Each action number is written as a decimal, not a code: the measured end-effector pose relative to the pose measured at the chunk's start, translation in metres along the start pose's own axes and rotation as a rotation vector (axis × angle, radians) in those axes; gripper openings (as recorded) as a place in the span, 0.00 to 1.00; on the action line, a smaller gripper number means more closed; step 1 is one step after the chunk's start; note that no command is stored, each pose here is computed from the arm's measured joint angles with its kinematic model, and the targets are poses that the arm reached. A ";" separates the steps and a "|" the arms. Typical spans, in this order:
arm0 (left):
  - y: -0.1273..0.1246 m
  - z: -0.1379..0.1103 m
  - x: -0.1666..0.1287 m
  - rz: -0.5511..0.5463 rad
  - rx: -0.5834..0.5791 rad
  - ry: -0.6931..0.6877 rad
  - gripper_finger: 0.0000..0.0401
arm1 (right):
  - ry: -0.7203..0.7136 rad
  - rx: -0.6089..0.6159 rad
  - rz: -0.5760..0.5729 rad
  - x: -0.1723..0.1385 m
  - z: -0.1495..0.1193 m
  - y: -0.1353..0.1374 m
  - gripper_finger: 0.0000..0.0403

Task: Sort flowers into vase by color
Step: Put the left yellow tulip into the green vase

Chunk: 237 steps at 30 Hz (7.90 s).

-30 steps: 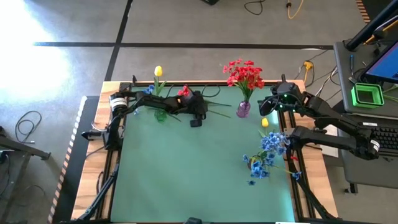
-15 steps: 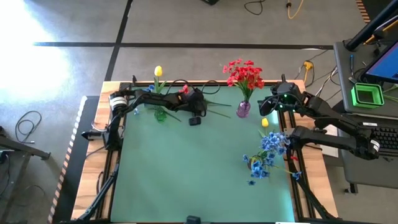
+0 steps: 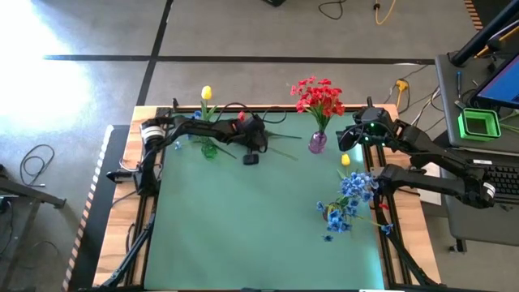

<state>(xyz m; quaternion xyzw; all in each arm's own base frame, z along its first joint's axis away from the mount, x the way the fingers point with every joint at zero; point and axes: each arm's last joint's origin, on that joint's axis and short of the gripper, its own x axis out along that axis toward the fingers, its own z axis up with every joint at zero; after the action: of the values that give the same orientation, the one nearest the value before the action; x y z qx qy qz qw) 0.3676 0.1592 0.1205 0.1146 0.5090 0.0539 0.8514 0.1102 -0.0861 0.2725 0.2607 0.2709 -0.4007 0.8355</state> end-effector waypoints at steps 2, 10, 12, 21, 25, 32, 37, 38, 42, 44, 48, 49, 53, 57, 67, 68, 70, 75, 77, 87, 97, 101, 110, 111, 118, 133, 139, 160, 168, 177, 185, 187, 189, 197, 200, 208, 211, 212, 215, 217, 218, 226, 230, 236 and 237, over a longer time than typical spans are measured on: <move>-0.003 -0.001 -0.002 -0.019 0.003 0.019 0.00 | -0.001 -0.007 0.000 0.000 0.000 0.000 0.59; -0.014 0.002 -0.015 -0.086 0.010 0.040 0.00 | -0.021 -0.007 0.009 -0.005 0.005 0.002 0.59; -0.018 0.001 -0.020 -0.131 0.013 0.049 0.00 | -0.028 -0.006 0.011 -0.007 0.007 0.002 0.59; -0.040 0.006 -0.026 -0.185 0.027 0.100 0.00 | -0.059 -0.016 0.023 -0.014 0.014 0.004 0.59; -0.052 0.011 -0.028 -0.219 0.052 0.086 0.00 | -0.077 -0.026 0.030 -0.018 0.018 0.006 0.59; -0.054 0.013 -0.033 -0.226 0.015 0.075 0.00 | -0.116 -0.033 0.044 -0.027 0.027 0.008 0.59; -0.052 0.019 -0.047 -0.210 0.020 0.036 0.00 | -0.121 -0.035 0.048 -0.034 0.031 0.009 0.59; -0.051 0.020 -0.050 -0.206 0.021 0.027 0.00 | -0.116 -0.036 0.046 -0.035 0.031 0.009 0.59; -0.048 0.024 -0.064 -0.191 0.023 -0.009 0.00 | -0.115 -0.036 0.045 -0.040 0.033 0.009 0.59; -0.047 0.026 -0.070 -0.182 0.025 -0.025 0.00 | -0.114 -0.039 0.051 -0.041 0.034 0.010 0.59; -0.045 0.028 -0.079 -0.171 0.023 -0.041 0.00 | -0.115 -0.049 0.079 -0.044 0.034 0.014 0.59; -0.045 0.028 -0.081 -0.170 0.022 -0.043 0.00 | -0.117 -0.053 0.088 -0.045 0.034 0.015 0.59; -0.046 0.031 -0.095 -0.162 0.028 -0.068 0.00 | -0.125 -0.063 0.112 -0.049 0.035 0.019 0.59; -0.045 0.036 -0.115 -0.143 0.035 -0.124 0.00 | -0.149 -0.068 0.110 -0.055 0.037 0.021 0.59; -0.056 0.046 -0.170 -0.114 0.041 -0.279 0.00 | -0.190 -0.077 0.180 -0.074 0.041 0.027 0.59; -0.059 0.046 -0.175 -0.109 0.044 -0.292 0.00 | -0.195 -0.081 0.190 -0.076 0.042 0.027 0.59; -0.065 0.046 -0.183 -0.097 0.053 -0.320 0.00 | -0.206 -0.087 0.210 -0.080 0.042 0.029 0.59; -0.081 0.037 -0.202 -0.075 0.042 -0.397 0.00 | -0.238 -0.101 0.260 -0.091 0.045 0.033 0.59; -0.088 0.031 -0.210 -0.066 0.015 -0.419 0.00 | -0.260 -0.112 0.285 -0.096 0.047 0.034 0.59; -0.126 0.012 -0.255 -0.008 0.020 -0.525 0.00 | -0.343 -0.199 0.397 -0.106 0.065 0.056 0.59; -0.147 -0.021 -0.287 -0.067 0.047 -0.721 0.00 | -0.292 -0.331 0.404 -0.098 0.080 0.107 0.59; -0.149 -0.040 -0.292 -0.009 -0.025 -0.776 0.00 | -0.320 -0.368 0.427 -0.107 0.084 0.125 0.59; -0.147 -0.059 -0.297 0.028 -0.083 -0.819 0.00 | -0.318 -0.414 0.540 -0.124 0.091 0.161 0.59; -0.147 -0.060 -0.297 0.027 -0.084 -0.818 0.00 | -0.315 -0.420 0.550 -0.124 0.091 0.166 0.59; -0.147 -0.060 -0.297 0.021 -0.095 -0.808 0.00 | -0.261 -0.410 0.586 -0.126 0.091 0.194 0.59; -0.149 -0.063 -0.292 0.008 -0.108 -0.755 0.00 | -0.124 -0.465 0.412 -0.109 0.091 0.239 0.59; -0.149 -0.063 -0.290 0.008 -0.106 -0.749 0.00 | -0.145 -0.497 0.447 -0.115 0.093 0.253 0.59; -0.150 -0.064 -0.288 0.006 -0.108 -0.746 0.00 | -0.085 -0.541 0.436 -0.096 0.077 0.273 0.59; -0.150 -0.064 -0.288 0.006 -0.110 -0.750 0.00 | -0.052 -0.584 0.454 -0.088 0.071 0.279 0.59; -0.150 -0.064 -0.288 0.006 -0.110 -0.749 0.00 | -0.074 -0.645 0.407 -0.081 0.067 0.279 0.59; -0.150 -0.064 -0.288 0.006 -0.110 -0.749 0.00 | -0.043 -0.649 0.338 -0.062 0.057 0.274 0.59; -0.150 -0.064 -0.288 0.006 -0.109 -0.749 0.00 | -0.031 -0.654 0.319 -0.055 0.055 0.272 0.59; -0.150 -0.064 -0.288 0.005 -0.112 -0.749 0.00 | -0.022 -0.653 0.297 -0.049 0.056 0.269 0.59; -0.150 -0.064 -0.288 0.004 -0.115 -0.748 0.00 | -0.053 -0.650 0.277 -0.049 0.053 0.249 0.59; -0.150 -0.064 -0.288 0.004 -0.114 -0.748 0.00 | -0.089 -0.643 0.303 -0.049 0.050 0.239 0.59; -0.152 -0.061 -0.283 0.004 -0.107 -0.727 0.00 | -0.132 -0.571 0.457 -0.031 0.045 0.209 0.58; -0.152 -0.060 -0.282 0.004 -0.105 -0.723 0.00 | -0.159 -0.531 0.576 -0.017 0.046 0.203 0.56; -0.152 -0.060 -0.281 0.005 -0.106 -0.725 0.00 | -0.163 -0.523 0.603 -0.011 0.045 0.202 0.55; -0.153 -0.059 -0.280 0.005 -0.106 -0.723 0.00 | -0.164 -0.505 0.626 0.008 0.043 0.197 0.53; -0.153 -0.059 -0.280 0.005 -0.105 -0.723 0.00 | -0.150 -0.508 0.610 0.021 0.039 0.193 0.52; -0.153 -0.059 -0.280 0.005 -0.105 -0.723 0.00 | -0.134 -0.513 0.602 0.028 0.036 0.192 0.51; -0.153 -0.059 -0.280 0.005 -0.105 -0.724 0.00 | -0.124 -0.558 0.616 0.051 0.020 0.192 0.46; -0.153 -0.059 -0.280 0.006 -0.104 -0.725 0.00 | -0.104 -0.545 0.597 0.057 0.019 0.185 0.43; -0.153 -0.059 -0.280 0.006 -0.103 -0.725 0.00 | -0.088 -0.553 0.592 0.064 0.013 0.179 0.39; -0.153 -0.059 -0.280 0.006 -0.103 -0.725 0.00 | -0.092 -0.554 0.592 0.065 0.012 0.179 0.38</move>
<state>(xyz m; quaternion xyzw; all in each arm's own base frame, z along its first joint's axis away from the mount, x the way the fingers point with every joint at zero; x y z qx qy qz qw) 0.1787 -0.0389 0.2951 0.0846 0.1703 0.0379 0.9810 0.2930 -0.0310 0.2767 0.0744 0.2442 -0.0658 0.9646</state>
